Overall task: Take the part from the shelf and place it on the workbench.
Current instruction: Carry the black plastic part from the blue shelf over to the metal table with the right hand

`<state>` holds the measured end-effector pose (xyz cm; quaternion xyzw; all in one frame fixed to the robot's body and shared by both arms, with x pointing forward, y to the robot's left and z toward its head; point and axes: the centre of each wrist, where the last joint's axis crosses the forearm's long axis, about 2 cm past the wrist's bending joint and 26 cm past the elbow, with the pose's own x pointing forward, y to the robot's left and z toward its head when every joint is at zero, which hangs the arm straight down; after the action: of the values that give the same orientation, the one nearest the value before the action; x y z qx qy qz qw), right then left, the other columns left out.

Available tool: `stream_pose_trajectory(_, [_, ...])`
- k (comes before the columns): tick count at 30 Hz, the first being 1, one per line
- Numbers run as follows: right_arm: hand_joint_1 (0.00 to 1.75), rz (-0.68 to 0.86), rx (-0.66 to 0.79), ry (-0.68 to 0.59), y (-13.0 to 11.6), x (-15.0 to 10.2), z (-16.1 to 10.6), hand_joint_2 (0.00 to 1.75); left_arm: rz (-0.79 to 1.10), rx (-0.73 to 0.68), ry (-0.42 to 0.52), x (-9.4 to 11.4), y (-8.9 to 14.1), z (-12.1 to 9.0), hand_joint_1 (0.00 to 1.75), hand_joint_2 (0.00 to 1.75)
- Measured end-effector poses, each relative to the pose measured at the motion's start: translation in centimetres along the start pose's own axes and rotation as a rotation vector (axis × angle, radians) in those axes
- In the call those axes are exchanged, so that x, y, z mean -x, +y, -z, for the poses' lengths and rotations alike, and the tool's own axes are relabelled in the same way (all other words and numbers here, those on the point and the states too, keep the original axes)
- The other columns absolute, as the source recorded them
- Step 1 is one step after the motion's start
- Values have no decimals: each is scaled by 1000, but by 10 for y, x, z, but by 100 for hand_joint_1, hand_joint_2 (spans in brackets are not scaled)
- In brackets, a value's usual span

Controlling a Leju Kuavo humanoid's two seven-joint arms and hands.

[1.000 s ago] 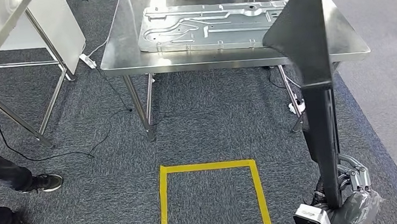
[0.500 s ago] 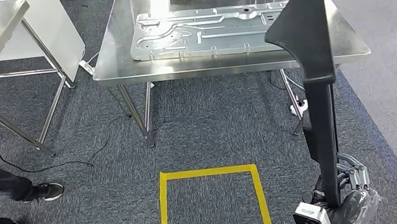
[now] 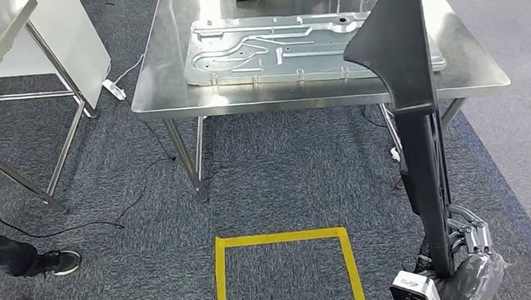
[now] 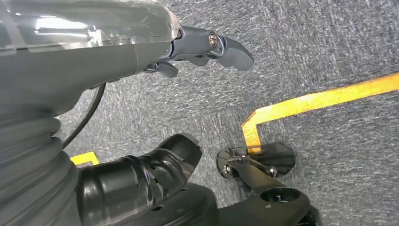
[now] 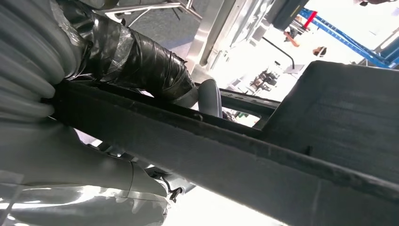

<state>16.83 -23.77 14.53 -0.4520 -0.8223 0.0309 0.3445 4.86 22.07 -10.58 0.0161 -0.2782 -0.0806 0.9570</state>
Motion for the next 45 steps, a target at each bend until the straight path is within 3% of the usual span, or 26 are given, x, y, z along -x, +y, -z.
stream_pose_trajectory(45, [175, 7, 13, 18, 0, 10, 7, 175, 18, 13, -3, 0, 2, 1, 0, 175])
